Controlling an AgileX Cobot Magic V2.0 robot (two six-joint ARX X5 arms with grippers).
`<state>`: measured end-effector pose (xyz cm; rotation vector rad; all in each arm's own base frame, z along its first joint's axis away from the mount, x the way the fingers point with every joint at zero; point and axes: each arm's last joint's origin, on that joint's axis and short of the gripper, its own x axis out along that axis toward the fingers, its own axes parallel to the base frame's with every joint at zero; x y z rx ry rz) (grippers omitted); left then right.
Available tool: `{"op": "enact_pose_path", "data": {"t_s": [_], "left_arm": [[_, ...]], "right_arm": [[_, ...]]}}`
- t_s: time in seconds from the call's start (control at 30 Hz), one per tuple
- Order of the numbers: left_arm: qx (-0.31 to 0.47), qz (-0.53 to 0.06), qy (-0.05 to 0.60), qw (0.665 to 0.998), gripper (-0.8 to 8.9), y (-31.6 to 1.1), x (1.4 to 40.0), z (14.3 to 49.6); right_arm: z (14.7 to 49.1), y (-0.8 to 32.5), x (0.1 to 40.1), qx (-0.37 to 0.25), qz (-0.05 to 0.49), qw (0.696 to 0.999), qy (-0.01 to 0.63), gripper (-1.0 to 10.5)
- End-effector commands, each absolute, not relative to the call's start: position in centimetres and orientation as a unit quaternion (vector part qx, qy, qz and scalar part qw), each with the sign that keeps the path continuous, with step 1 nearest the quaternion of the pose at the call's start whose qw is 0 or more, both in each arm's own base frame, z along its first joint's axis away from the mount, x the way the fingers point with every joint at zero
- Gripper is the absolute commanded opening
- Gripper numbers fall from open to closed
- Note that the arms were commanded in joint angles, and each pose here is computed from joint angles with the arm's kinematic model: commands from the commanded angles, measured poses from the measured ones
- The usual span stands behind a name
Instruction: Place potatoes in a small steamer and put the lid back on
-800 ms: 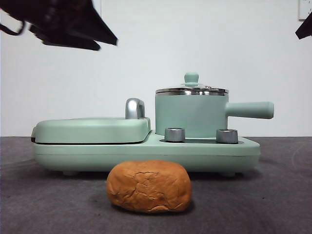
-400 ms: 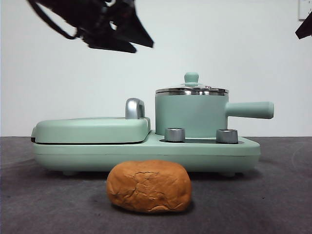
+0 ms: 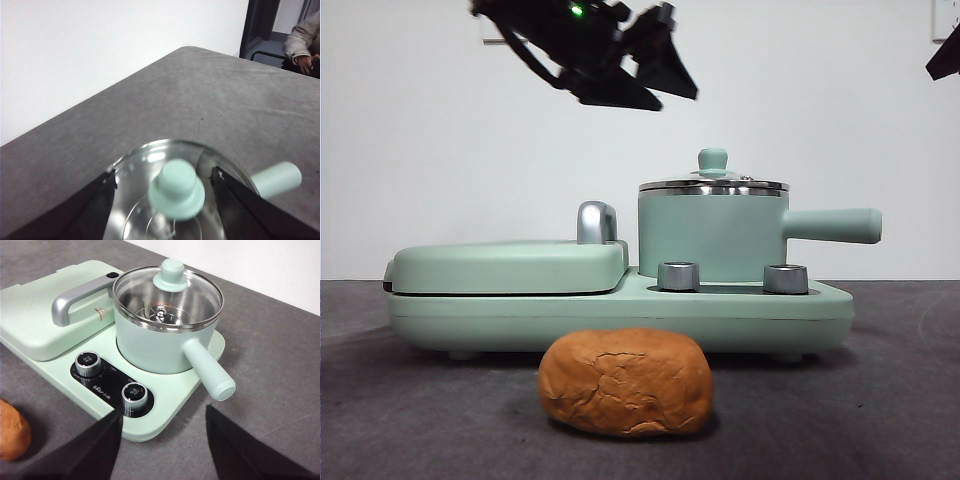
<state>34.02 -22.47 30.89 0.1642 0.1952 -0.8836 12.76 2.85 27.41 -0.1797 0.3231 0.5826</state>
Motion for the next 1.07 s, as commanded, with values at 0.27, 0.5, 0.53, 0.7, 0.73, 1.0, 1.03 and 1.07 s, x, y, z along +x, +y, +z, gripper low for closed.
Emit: {"op": "enact_pose_path", "data": {"t_s": [0.27,0.5,0.53,0.7,0.73,1.0,1.03,1.07], "left_arm": [[0.08,-0.445,0.101,0.886,3.0,-26.4,36.8,28.5],[0.082,-0.445,0.119,0.884,3.0,-27.0,37.7,26.3],[0.083,-0.445,0.121,0.884,2.99,-27.0,37.8,26.1],[0.083,-0.445,0.123,0.883,2.97,-27.1,37.8,25.9],[0.083,-0.445,0.123,0.883,2.88,-27.1,37.8,25.9],[0.085,-0.446,0.122,0.883,0.05,-27.1,37.8,25.9],[0.087,-0.446,0.121,0.883,0.06,-27.1,37.8,25.9],[0.088,-0.446,0.121,0.883,0.06,-27.1,37.8,25.9]], "right_arm": [[28.0,2.9,12.8,-0.084,0.283,0.944,0.149,2.6],[28.0,2.9,12.8,-0.084,0.283,0.944,0.149,2.6],[28.0,2.9,12.8,-0.084,0.283,0.944,0.149,2.6],[28.0,2.9,12.8,-0.084,0.283,0.944,0.149,2.6],[28.0,2.9,12.8,-0.084,0.283,0.944,0.149,2.6],[28.0,2.9,12.8,-0.085,0.283,0.944,0.149,2.6],[28.0,2.9,12.8,-0.085,0.282,0.944,0.149,2.6],[28.0,2.9,12.8,-0.085,0.28,0.945,0.15,2.6]]}}
